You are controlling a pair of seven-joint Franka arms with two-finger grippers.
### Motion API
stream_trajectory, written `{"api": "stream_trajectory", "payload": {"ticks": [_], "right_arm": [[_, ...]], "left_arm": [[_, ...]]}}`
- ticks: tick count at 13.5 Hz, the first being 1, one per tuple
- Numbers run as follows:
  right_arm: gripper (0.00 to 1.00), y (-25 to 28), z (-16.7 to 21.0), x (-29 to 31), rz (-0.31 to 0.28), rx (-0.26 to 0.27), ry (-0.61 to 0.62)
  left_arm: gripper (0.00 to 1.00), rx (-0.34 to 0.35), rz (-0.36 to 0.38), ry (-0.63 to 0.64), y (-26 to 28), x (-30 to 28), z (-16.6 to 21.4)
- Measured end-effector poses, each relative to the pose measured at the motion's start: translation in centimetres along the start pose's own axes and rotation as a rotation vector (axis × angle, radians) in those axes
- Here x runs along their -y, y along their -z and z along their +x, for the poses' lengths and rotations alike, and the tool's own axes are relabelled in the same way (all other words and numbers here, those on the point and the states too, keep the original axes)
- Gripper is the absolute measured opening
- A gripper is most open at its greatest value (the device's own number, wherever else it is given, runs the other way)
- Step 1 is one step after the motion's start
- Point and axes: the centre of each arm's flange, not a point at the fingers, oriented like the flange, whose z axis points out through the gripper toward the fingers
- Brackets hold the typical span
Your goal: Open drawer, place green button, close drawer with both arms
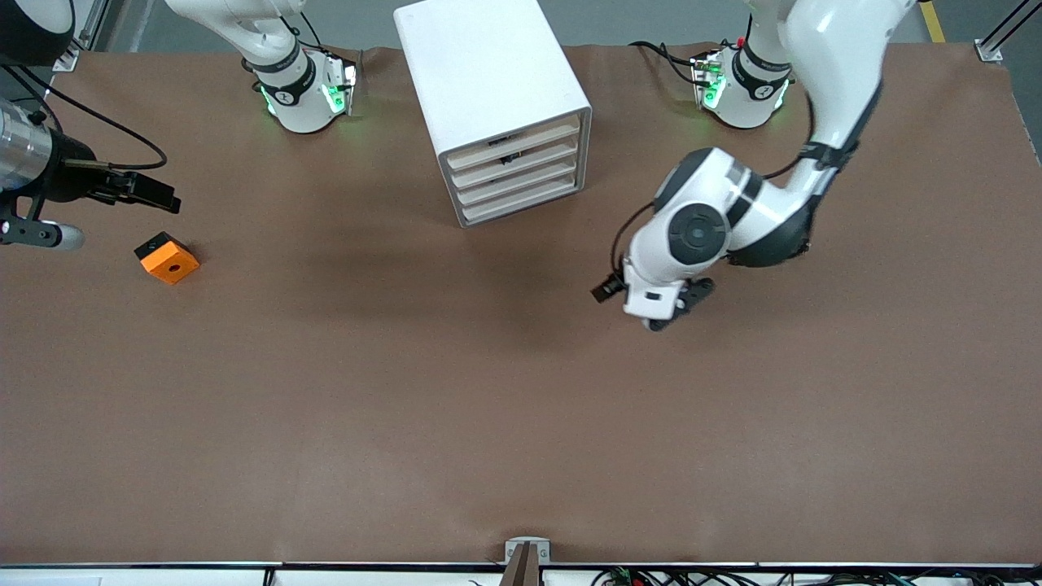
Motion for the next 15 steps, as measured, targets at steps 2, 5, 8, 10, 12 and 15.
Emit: {"api": "stream_trajectory", "payload": {"ticks": [2,5,8,10,12,15], "right_arm": [[1.00,-0.3,-1.9,-0.7,0.005,-0.035,0.019],[1.00,1.7,-4.4,-1.3,0.008,-0.060,0.017],[1.00,3.5,-5.2,-2.3,0.011,-0.074,0.008],[1.00,5.0,-5.2,-3.3,0.015,-0.092,0.010],[1.00,5.6,-5.3,-3.5,0.014,-0.088,0.012],[1.00,5.4,-5.0,-3.4,0.011,-0.083,0.014]], "left_arm": [[1.00,-0.075,-0.019,0.042,4.0,1.6,4.0],[1.00,-0.176,-0.037,0.000,8.5,5.8,9.9],[1.00,-0.254,-0.060,-0.138,13.9,9.8,12.7],[1.00,-0.316,-0.063,-0.224,17.5,11.7,12.5],[1.00,-0.351,-0.034,-0.299,20.5,14.0,12.3],[1.00,-0.373,0.032,-0.410,24.3,17.7,11.2]]}}
